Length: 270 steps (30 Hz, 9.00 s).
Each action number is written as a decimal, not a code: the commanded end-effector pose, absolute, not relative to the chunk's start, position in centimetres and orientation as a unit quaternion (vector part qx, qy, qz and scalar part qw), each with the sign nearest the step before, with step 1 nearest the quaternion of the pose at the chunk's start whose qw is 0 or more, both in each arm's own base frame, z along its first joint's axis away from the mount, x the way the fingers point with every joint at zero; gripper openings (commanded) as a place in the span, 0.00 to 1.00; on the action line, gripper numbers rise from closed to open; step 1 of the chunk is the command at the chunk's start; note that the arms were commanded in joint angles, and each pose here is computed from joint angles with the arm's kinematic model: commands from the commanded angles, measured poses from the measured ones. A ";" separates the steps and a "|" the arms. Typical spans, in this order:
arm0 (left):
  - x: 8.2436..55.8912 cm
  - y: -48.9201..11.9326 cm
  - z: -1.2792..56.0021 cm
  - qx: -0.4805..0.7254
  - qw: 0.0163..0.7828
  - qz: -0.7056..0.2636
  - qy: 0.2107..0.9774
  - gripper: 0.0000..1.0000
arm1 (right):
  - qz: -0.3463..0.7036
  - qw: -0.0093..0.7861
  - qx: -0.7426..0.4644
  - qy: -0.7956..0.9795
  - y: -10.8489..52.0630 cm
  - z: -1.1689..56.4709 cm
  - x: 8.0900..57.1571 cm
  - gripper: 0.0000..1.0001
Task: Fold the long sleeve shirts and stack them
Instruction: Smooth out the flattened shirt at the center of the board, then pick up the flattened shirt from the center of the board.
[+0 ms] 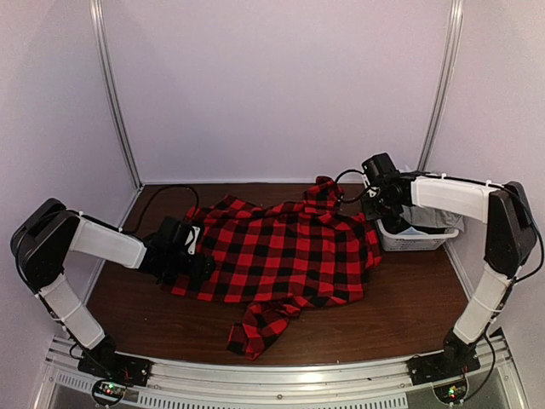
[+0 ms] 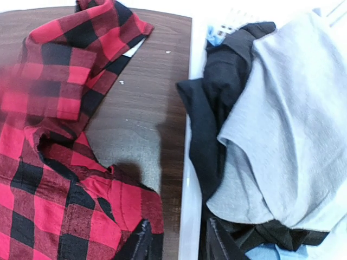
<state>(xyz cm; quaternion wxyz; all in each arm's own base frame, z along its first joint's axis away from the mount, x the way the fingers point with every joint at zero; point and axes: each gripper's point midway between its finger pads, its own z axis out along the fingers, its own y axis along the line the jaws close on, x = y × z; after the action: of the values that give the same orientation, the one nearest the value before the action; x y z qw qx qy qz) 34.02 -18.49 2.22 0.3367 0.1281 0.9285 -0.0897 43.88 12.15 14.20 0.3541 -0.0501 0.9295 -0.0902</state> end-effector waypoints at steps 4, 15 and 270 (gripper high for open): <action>33.2 -17.4 0.9 0.121 0.324 -0.071 0.936 0.93 | -0.071 0.395 -0.079 0.913 14.9 17.7 43.2 0.44; 31.7 -16.6 0.4 0.097 0.314 -0.079 0.941 0.93 | 0.066 0.341 -0.159 0.924 24.2 10.5 43.7 0.40; 17.1 -28.1 0.8 0.421 0.180 -0.066 0.887 0.00 | -0.003 0.231 -0.209 0.950 21.3 13.2 26.2 0.00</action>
<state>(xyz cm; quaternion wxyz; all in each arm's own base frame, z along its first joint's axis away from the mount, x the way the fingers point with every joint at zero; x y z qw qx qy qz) 17.51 -28.98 1.57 0.2049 0.4275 0.8780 -0.0665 26.13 21.47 13.65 0.2321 -0.2082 0.9501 -0.0010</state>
